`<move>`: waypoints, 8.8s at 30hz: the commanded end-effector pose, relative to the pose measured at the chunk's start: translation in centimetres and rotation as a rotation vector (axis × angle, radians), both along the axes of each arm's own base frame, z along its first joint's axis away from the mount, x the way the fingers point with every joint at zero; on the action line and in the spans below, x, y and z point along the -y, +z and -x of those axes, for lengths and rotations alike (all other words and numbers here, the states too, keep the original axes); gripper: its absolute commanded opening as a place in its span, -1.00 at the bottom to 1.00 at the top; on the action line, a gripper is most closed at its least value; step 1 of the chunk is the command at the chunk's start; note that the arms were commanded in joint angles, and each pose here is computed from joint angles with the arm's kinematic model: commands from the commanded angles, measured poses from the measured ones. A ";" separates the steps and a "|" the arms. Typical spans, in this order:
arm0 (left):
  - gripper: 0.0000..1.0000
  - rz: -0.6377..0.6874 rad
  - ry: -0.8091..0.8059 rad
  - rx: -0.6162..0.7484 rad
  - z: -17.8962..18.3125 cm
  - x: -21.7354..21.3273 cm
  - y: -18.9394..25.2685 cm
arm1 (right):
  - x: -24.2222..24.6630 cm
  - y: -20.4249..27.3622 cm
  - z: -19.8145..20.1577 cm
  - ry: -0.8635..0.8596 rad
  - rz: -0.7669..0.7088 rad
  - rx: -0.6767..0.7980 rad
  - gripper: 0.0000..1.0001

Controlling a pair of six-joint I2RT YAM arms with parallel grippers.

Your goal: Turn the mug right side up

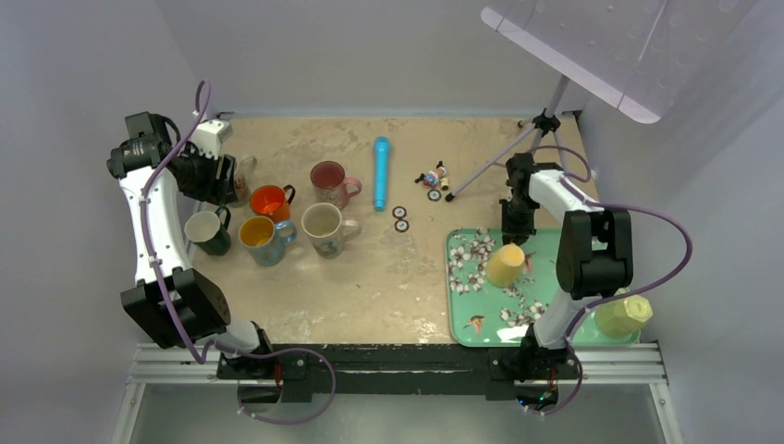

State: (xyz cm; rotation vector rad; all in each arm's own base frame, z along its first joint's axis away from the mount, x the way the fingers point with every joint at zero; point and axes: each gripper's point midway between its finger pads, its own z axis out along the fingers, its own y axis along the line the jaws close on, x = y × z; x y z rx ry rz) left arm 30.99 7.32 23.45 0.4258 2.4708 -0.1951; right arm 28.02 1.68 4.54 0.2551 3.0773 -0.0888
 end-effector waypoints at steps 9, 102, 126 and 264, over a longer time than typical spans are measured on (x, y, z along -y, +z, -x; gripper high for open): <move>0.28 0.156 -0.088 0.080 0.7 4.4 4.0 | -7.9 7.3 -3.0 0.286 -0.243 0.343 -1.00; 0.04 -0.314 -0.916 -0.208 15.3 11.8 -13.5 | 9.8 20.0 2.3 -0.918 0.260 0.964 0.97; 0.36 -0.251 -0.854 -0.149 16.0 12.8 -4.7 | 27.4 11.5 17.8 -1.603 0.851 0.626 0.97; 0.52 0.746 -0.774 -0.026 13.4 28.0 10.1 | -19.0 23.8 0.9 0.226 -0.892 1.020 -1.00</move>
